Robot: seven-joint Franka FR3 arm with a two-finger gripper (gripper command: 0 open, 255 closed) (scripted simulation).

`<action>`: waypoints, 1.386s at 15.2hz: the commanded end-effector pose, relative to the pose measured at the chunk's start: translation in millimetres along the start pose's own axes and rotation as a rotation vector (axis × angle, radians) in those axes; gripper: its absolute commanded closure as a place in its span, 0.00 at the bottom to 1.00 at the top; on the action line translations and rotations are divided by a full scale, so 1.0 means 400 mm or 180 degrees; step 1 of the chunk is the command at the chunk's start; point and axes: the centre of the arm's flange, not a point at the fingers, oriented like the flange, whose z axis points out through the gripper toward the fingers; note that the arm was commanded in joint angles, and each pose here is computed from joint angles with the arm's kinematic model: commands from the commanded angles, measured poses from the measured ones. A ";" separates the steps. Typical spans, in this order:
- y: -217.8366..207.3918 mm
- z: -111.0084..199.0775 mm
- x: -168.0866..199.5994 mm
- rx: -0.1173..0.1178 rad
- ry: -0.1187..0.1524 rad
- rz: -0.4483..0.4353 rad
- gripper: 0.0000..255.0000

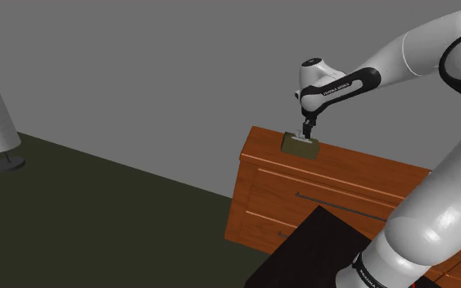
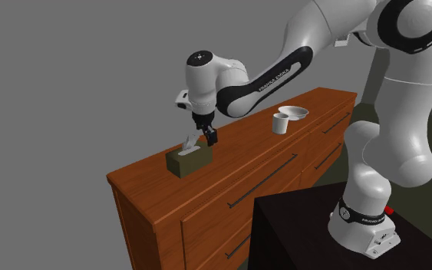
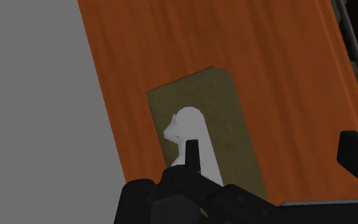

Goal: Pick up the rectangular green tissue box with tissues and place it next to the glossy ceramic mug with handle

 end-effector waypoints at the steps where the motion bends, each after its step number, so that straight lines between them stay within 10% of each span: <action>1: 0.038 0.038 0.029 -0.0114 -0.0051 -0.0041 0.00; 5: 0.120 0.108 0.067 -0.0327 -0.0151 -0.0111 0.00; 21: 0.130 0.207 0.063 -0.0327 -0.0151 -0.0111 0.00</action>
